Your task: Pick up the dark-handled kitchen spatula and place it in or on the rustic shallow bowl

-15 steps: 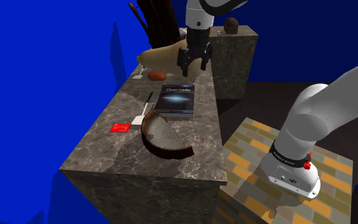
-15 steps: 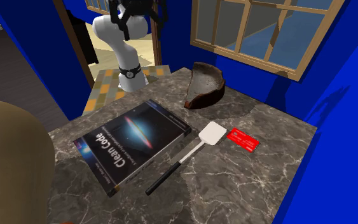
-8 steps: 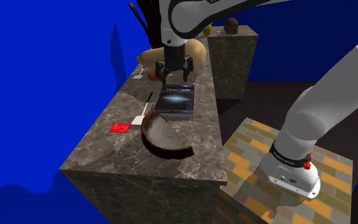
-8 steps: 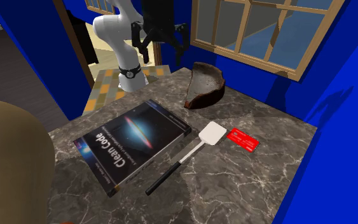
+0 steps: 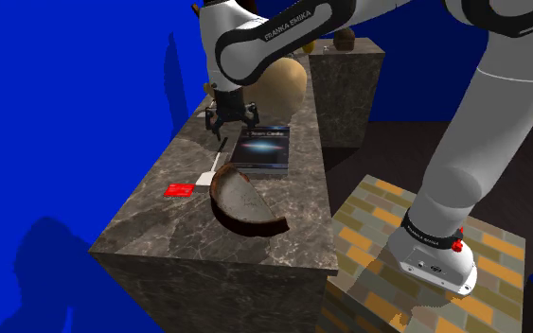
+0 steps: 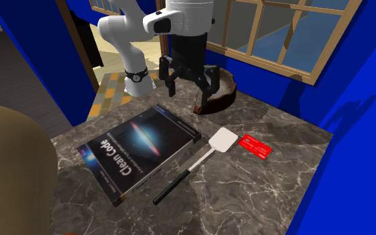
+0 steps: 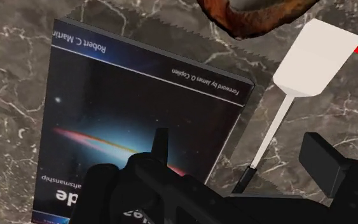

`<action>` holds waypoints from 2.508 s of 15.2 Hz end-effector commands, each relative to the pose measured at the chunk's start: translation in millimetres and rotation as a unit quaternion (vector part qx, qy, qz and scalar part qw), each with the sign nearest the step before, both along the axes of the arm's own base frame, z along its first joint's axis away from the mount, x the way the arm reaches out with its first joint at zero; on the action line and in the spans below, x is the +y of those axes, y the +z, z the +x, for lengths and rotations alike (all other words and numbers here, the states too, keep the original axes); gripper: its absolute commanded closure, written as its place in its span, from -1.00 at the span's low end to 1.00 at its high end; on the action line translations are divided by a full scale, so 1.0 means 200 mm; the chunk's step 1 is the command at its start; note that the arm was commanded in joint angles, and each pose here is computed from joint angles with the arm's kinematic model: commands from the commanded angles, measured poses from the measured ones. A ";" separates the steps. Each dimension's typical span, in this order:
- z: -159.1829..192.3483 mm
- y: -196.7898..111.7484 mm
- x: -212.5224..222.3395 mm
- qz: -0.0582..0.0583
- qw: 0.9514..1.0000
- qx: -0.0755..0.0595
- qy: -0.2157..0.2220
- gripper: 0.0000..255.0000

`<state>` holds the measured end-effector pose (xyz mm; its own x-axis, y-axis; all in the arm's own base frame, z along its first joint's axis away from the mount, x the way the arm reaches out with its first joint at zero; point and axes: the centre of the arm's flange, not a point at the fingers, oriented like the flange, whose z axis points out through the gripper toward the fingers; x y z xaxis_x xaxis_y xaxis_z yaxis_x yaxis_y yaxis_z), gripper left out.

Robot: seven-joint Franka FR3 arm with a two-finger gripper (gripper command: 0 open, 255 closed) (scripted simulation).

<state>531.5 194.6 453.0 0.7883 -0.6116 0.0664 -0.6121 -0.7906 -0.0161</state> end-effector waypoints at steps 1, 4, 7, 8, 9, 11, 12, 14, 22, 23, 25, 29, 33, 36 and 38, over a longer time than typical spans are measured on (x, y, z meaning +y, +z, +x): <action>0.11 -0.08 0.03 -0.001 0.999 0.001 -0.033 -1.00; 0.28 -0.19 0.06 -0.003 0.997 0.003 -0.078 -1.00; 0.45 -0.30 0.07 -0.004 0.992 0.004 -0.123 -1.00; 0.50 -0.34 0.07 -0.005 0.990 0.005 -0.138 -1.00; 0.56 -0.37 0.07 -0.005 0.988 0.006 -0.153 -1.00; 0.56 -0.40 0.07 -0.005 0.988 0.006 -0.153 -1.00; 0.56 -0.43 0.07 -0.005 0.988 0.006 -0.153 -1.00; 0.57 -0.48 0.07 -0.005 0.988 0.006 -0.153 -1.00; 0.57 -0.57 0.06 -0.005 0.988 0.006 -0.153 -1.00; 0.57 -0.57 0.06 -0.005 0.988 0.006 -0.153 -1.00; 0.57 -0.57 0.06 -0.005 0.988 0.006 -0.153 -1.00; 0.57 -0.57 0.06 -0.005 0.988 0.006 -0.153 1.00; 0.57 -0.57 0.06 -0.005 0.988 0.006 -0.153 1.00; 0.57 -0.55 0.06 -0.005 0.988 0.006 -0.153 1.00; 0.57 -0.49 0.06 -0.005 0.988 0.006 -0.153 1.00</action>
